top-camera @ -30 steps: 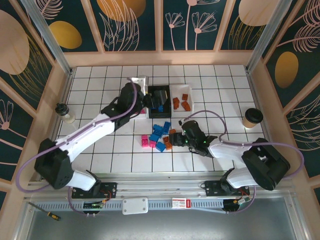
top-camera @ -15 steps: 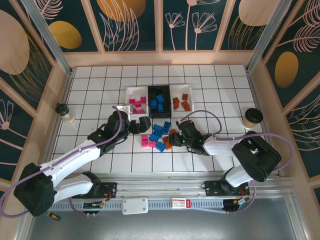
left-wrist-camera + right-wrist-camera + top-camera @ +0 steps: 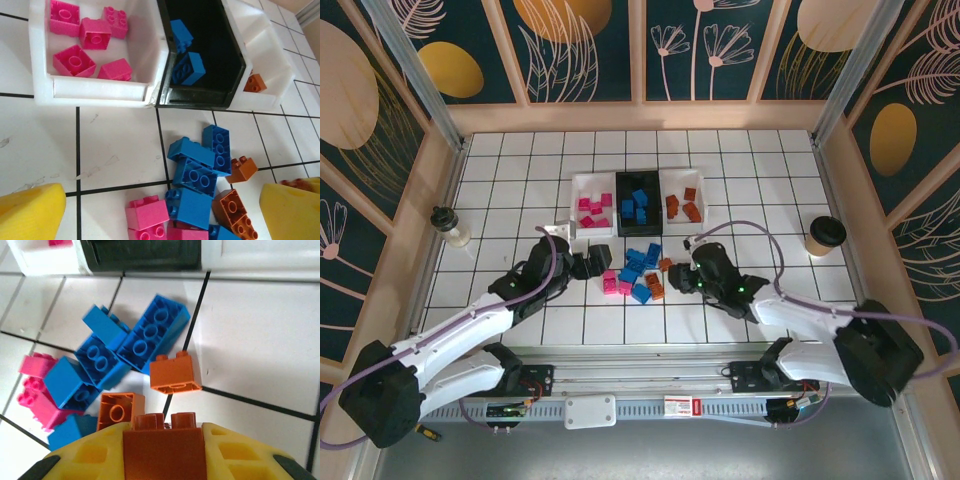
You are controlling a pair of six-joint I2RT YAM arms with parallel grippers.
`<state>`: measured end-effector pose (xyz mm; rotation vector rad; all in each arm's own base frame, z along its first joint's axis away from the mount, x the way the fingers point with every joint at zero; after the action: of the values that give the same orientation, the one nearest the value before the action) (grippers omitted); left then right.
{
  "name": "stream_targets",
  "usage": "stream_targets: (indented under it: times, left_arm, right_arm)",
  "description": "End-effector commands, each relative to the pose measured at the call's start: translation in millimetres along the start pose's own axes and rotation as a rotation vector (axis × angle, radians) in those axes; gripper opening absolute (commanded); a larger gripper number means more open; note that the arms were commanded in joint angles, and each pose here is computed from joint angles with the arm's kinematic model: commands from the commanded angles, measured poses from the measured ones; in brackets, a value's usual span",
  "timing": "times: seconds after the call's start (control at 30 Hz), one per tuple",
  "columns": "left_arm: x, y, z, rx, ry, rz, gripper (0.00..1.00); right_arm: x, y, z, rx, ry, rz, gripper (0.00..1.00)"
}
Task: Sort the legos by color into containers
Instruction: Pick up the lego from the bottom-center of the table, then place the lego in the container, then move the lego to the bottom-center of the table.
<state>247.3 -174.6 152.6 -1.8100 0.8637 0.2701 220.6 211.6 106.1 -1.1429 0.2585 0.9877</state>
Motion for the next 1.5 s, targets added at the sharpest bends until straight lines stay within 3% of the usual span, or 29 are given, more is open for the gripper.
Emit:
stream_targets:
  times: [0.0,0.17,0.3,0.47,0.57,0.67,0.77,1.03,1.2,1.47]
  left_arm:
    - [2,6,7,0.007,-0.024,0.007,0.99]
    - [7,11,5,0.002,-0.009,0.029,0.99]
    - [8,14,4,0.008,0.002,0.046,0.99]
    - [7,21,7,0.01,0.003,0.069,0.99]
    - [7,26,9,0.017,-0.004,0.089,0.98]
    - [10,32,11,0.029,-0.006,0.113,0.97]
    - [13,36,10,0.041,-0.001,0.141,0.93]
    - [27,59,-3,0.108,-0.003,0.239,0.86]
    - [37,76,-3,0.139,-0.039,0.297,0.73]
    - [49,66,-7,0.166,-0.059,0.262,0.74]
  right_arm:
    - [-20,-18,-4,-0.009,0.046,-0.047,0.18]
    - [-22,-97,-6,0.041,0.02,-0.169,0.18]
    - [16,-143,-15,0.045,0.066,-0.173,0.18]
    - [64,-172,-36,0.067,0.167,-0.145,0.19]
    - [83,-178,-46,0.08,0.21,-0.132,0.24]
    - [95,-182,-50,0.089,0.224,-0.119,0.5]
    - [93,-186,-47,0.09,0.213,-0.132,0.6]
    - [68,-174,-36,0.094,0.166,-0.167,0.62]
    - [60,-155,-37,0.098,0.159,-0.156,0.62]
    - [51,-146,-39,0.099,0.158,-0.158,0.62]
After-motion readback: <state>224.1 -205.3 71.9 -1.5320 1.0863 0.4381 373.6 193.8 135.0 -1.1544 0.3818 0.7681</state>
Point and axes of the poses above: each hand's point on the last joint's axis, 136 mm out from that joint toward the fingers, its own x axis out along the fingers, its own z axis along the line the jaws close on, y = z × x, the point moved 3 cm from there along -x, back along the fingers, and after that the axes turned 6 degrees about x, right-handed, at the moved point
